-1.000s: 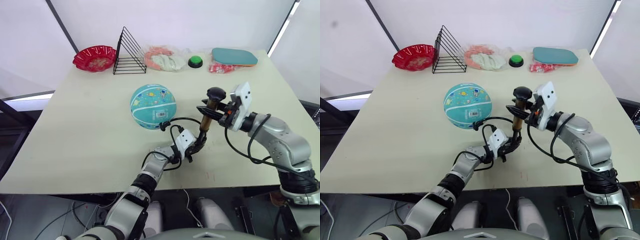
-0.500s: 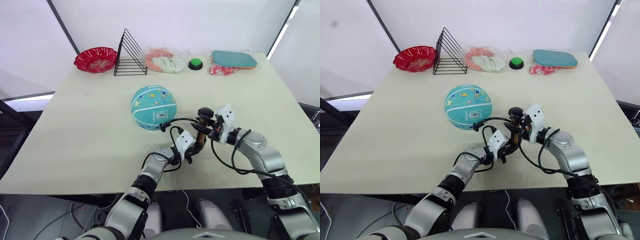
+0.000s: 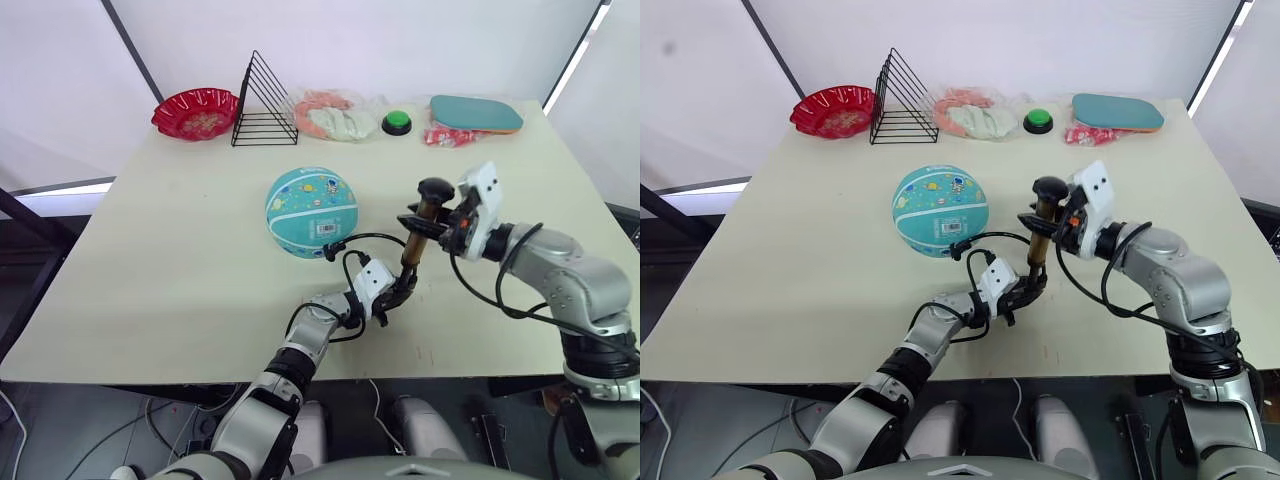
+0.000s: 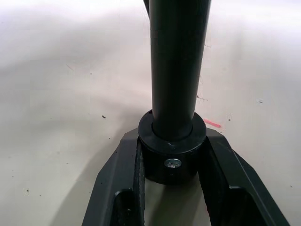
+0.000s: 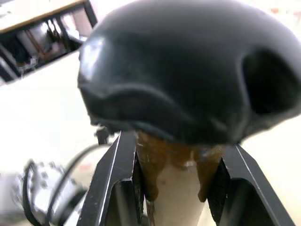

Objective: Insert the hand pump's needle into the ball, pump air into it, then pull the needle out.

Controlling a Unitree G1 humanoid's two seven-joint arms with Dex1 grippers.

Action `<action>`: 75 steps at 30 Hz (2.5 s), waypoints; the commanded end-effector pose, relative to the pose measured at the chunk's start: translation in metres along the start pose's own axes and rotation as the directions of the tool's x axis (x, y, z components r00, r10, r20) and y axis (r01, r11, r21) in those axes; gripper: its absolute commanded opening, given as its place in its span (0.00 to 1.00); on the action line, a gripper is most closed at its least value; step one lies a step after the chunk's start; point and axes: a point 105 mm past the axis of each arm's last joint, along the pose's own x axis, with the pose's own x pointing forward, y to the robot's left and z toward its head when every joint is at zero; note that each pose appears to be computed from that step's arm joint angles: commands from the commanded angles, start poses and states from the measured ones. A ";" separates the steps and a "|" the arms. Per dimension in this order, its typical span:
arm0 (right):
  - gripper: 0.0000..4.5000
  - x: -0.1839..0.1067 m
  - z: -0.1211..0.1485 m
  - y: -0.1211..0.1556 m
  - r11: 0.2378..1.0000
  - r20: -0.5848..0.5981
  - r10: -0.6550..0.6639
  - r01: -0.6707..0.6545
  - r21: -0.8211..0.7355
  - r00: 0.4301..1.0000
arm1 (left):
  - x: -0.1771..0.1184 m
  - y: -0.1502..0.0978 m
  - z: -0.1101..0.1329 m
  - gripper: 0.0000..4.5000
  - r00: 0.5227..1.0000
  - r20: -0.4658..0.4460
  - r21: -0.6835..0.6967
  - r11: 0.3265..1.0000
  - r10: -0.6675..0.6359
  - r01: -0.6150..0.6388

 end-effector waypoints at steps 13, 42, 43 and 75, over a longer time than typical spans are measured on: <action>0.24 -0.008 0.013 0.001 0.999 0.045 0.001 0.001 -0.047 0.999 | -0.009 -0.016 -0.047 0.23 0.989 -0.144 -0.098 0.995 -0.033 0.019; 0.24 0.004 -0.075 -0.008 1.000 -0.108 0.002 -0.004 -0.018 0.994 | -0.010 -0.011 -0.045 0.23 0.989 -0.145 -0.091 0.996 -0.020 0.006; 0.24 0.003 -0.062 -0.008 1.000 -0.082 -0.003 0.001 -0.025 0.997 | -0.010 -0.011 -0.045 0.23 0.989 -0.145 -0.091 0.996 -0.021 0.007; 0.24 0.003 -0.072 0.006 0.999 -0.150 0.025 -0.019 0.039 0.988 | -0.010 -0.013 -0.045 0.23 0.991 -0.135 -0.092 0.996 -0.025 0.013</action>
